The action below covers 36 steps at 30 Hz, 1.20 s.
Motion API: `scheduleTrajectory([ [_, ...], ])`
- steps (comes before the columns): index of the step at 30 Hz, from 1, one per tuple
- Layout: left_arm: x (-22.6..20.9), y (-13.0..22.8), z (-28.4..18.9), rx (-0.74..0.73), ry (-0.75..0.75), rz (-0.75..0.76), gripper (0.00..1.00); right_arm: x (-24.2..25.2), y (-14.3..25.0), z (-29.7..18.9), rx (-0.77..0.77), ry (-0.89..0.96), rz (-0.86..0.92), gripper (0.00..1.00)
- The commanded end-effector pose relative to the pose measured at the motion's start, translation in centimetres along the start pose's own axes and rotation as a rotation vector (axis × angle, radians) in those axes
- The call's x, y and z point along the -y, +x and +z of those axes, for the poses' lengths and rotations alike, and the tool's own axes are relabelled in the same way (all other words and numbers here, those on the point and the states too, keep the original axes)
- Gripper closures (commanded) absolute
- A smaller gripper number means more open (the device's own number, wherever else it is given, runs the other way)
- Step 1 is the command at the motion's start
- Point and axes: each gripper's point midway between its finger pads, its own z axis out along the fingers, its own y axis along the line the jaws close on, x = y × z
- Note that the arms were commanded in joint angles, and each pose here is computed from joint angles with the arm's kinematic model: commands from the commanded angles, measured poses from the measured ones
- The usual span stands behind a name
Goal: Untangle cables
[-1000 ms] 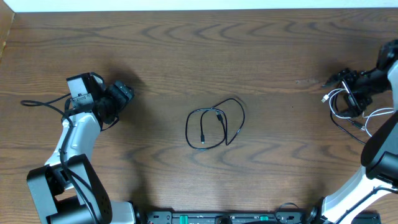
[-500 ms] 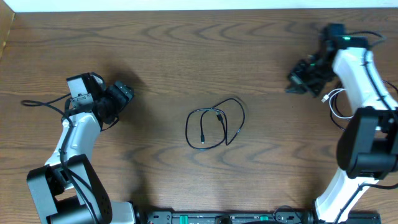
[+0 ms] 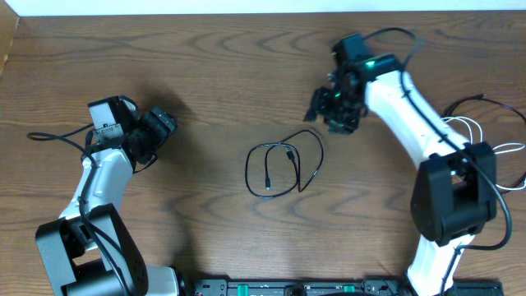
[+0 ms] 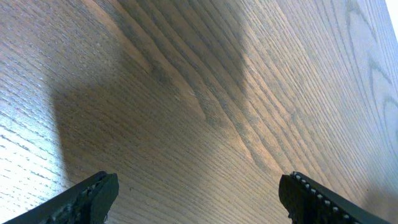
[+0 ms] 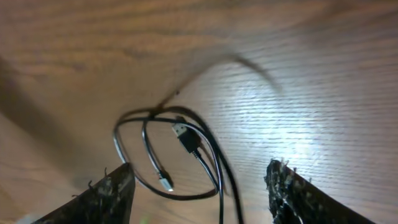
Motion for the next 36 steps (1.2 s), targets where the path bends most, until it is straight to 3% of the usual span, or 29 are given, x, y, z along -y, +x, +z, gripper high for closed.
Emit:
scheduleTrajectory([
  [1, 0.0, -0.3, -0.3, 0.017, -0.005, 0.015, 0.12, 0.3, 0.2, 0.1, 0.064, 0.101, -0.045, 0.41],
  [8, 0.0, -0.3, -0.3, 0.017, -0.005, 0.015, 0.12, -2.5, 3.2, 1.4, 0.031, 0.099, -0.136, 0.55],
  [12, 0.0, -0.3, -0.3, 0.017, -0.005, 0.015, 0.12, -4.4, 4.9, 2.2, 0.037, 0.100, -0.211, 0.43],
  [15, 0.0, -0.3, -0.3, 0.017, -0.006, 0.015, 0.12, -4.6, 4.6, 2.4, 0.107, 0.157, -0.251, 0.42],
  [17, 0.0, -0.3, -0.3, 0.017, -0.006, 0.015, 0.12, -4.0, 3.8, 2.2, 0.164, 0.215, -0.262, 0.45],
  [21, 0.0, -0.3, -0.3, 0.017, -0.005, 0.015, 0.12, -2.1, 1.5, 1.1, 0.278, 0.338, -0.255, 0.61],
  [24, 0.0, -0.3, -0.3, 0.017, -0.005, 0.015, 0.12, -0.8, 0.3, 0.4, 0.323, 0.395, -0.234, 0.65],
  [36, 0.0, -0.3, -0.3, 0.017, -0.005, 0.015, 0.12, 2.8, 0.5, -0.3, 0.232, 0.442, -0.118, 0.73],
])
